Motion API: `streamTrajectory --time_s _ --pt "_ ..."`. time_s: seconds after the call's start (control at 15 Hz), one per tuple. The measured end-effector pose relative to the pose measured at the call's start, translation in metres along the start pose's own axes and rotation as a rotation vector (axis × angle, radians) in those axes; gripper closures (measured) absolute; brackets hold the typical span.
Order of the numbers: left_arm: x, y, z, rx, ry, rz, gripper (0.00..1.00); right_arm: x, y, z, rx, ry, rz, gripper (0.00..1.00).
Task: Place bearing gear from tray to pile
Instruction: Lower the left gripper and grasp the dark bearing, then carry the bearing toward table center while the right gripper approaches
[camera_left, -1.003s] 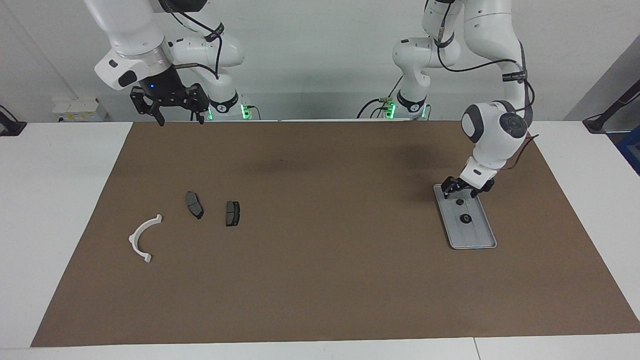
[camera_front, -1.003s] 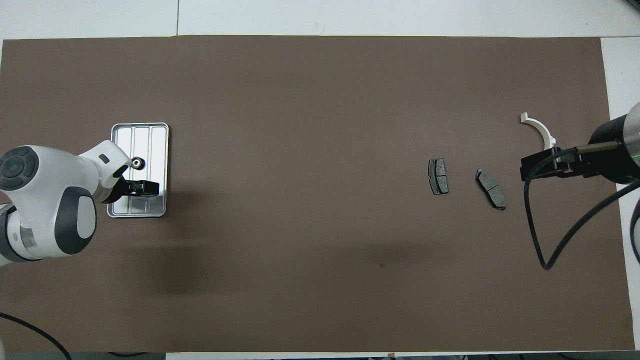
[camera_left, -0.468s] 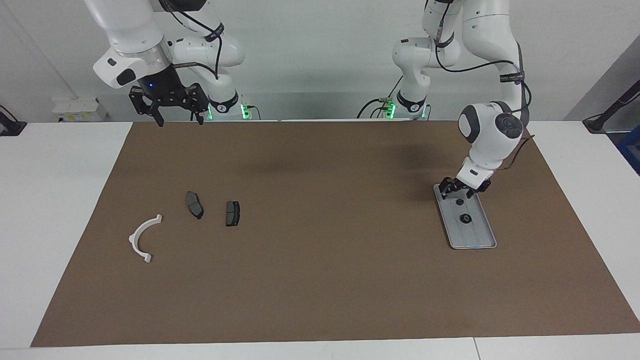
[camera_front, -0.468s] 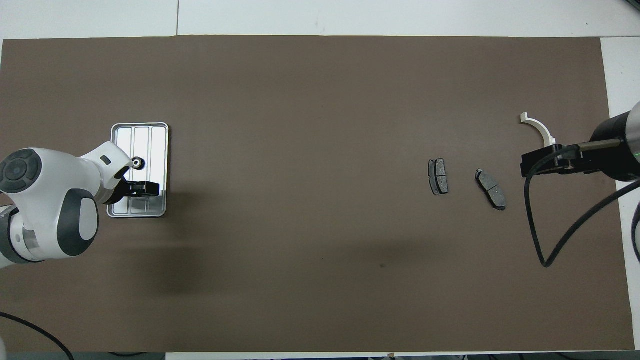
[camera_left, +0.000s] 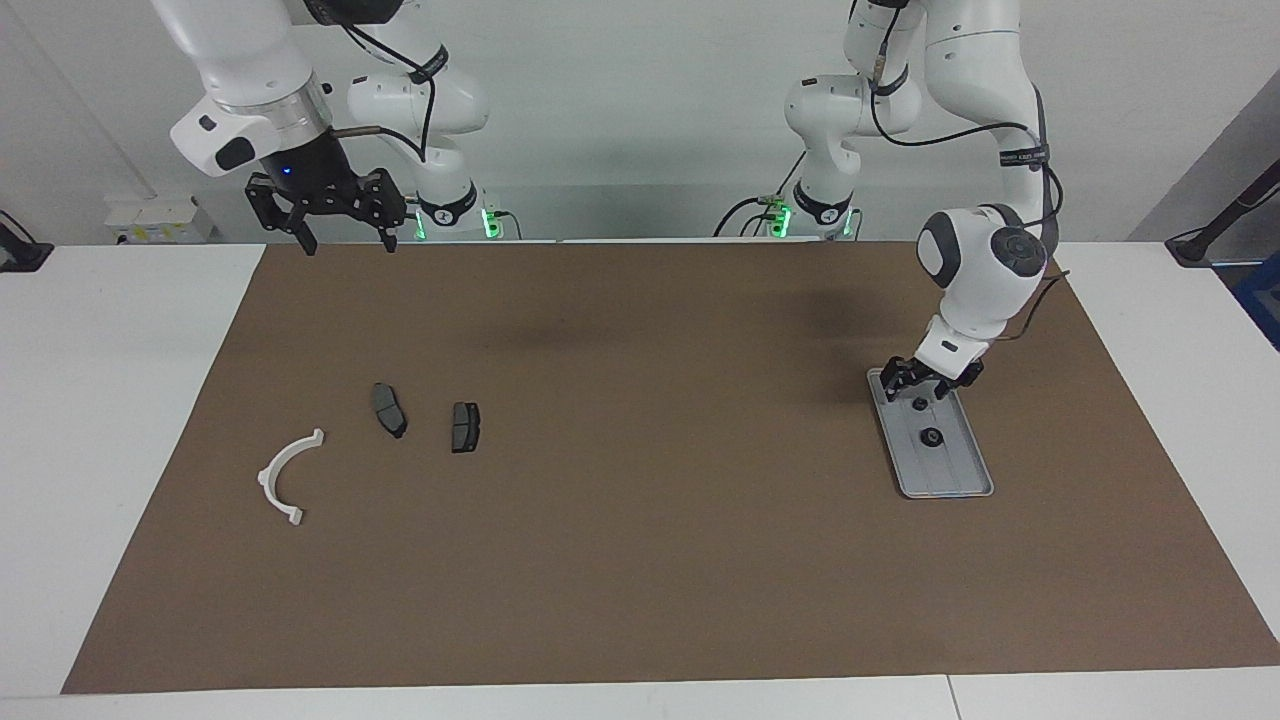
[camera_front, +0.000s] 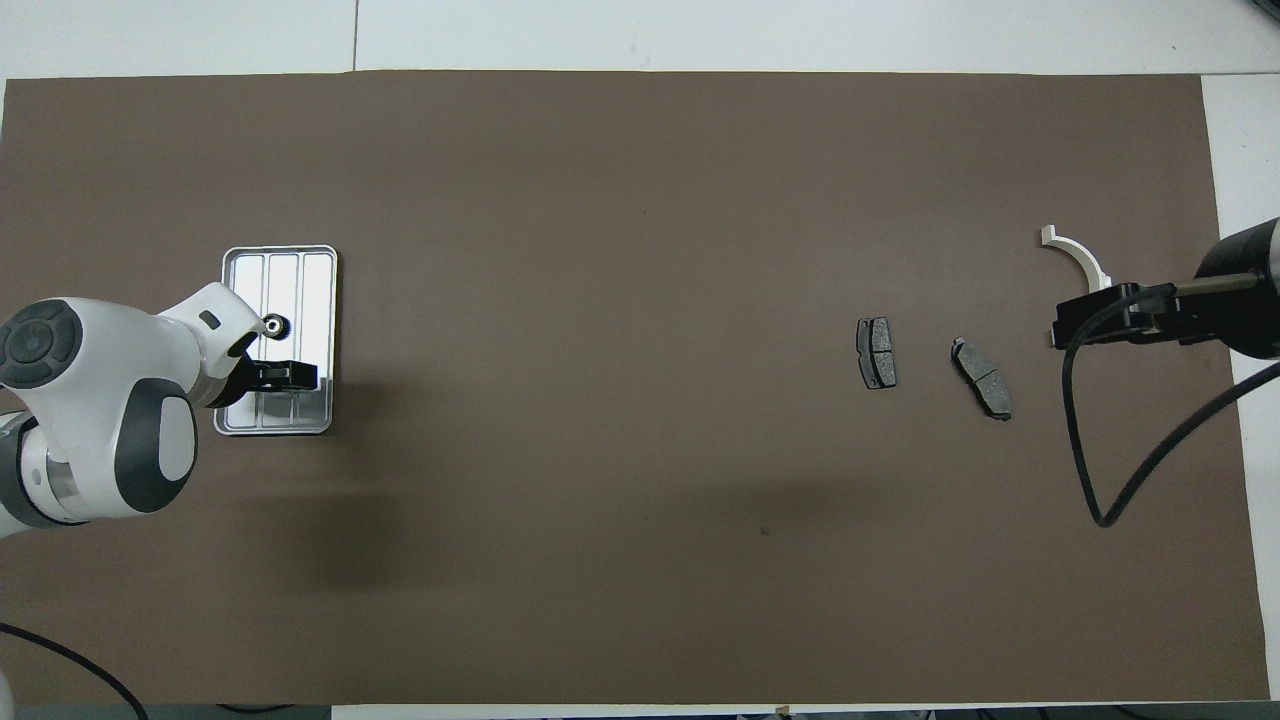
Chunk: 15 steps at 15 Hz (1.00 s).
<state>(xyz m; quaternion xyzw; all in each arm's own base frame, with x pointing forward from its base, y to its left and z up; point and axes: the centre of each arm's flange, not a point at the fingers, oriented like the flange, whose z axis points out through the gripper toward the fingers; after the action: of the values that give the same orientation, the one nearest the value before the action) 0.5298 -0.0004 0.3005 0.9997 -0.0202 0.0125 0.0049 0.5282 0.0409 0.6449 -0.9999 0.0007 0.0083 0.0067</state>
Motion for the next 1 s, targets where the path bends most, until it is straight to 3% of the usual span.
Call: streamTrajectory --time_s 0.4,0.47,0.6,0.67,0.74,0.87,1.0 --pt "0.0002 -0.0008 0.0049 0.001 -0.003 -0.001 0.1 0.0009 0.0063 -0.0005 0.001 0.005 0.012 0.0" --pt "0.0003 -0.0008 0.005 0.001 -0.003 -0.001 0.15 0.001 0.0072 -0.0005 0.001 0.005 0.014 0.0" --pt "0.0006 -0.0003 0.0048 0.001 -0.002 0.0 0.39 0.001 0.0065 -0.0005 0.001 0.005 0.012 0.0" --pt "0.0006 -0.0002 0.0048 0.001 -0.001 0.0 0.39 0.0009 0.0059 -0.0005 0.001 0.005 0.011 0.0" --pt "0.0013 0.0002 0.0037 0.001 0.002 0.001 0.47 0.0009 0.0055 -0.0005 0.0 0.005 0.01 0.0" --pt "0.0024 -0.0002 0.0014 0.001 0.007 0.0 0.72 0.0009 0.0055 -0.0005 0.0 0.005 0.01 0.0" --pt "0.0044 0.0002 0.0007 0.001 0.009 0.002 0.76 0.0009 0.0059 -0.0005 0.001 0.005 0.011 0.0"
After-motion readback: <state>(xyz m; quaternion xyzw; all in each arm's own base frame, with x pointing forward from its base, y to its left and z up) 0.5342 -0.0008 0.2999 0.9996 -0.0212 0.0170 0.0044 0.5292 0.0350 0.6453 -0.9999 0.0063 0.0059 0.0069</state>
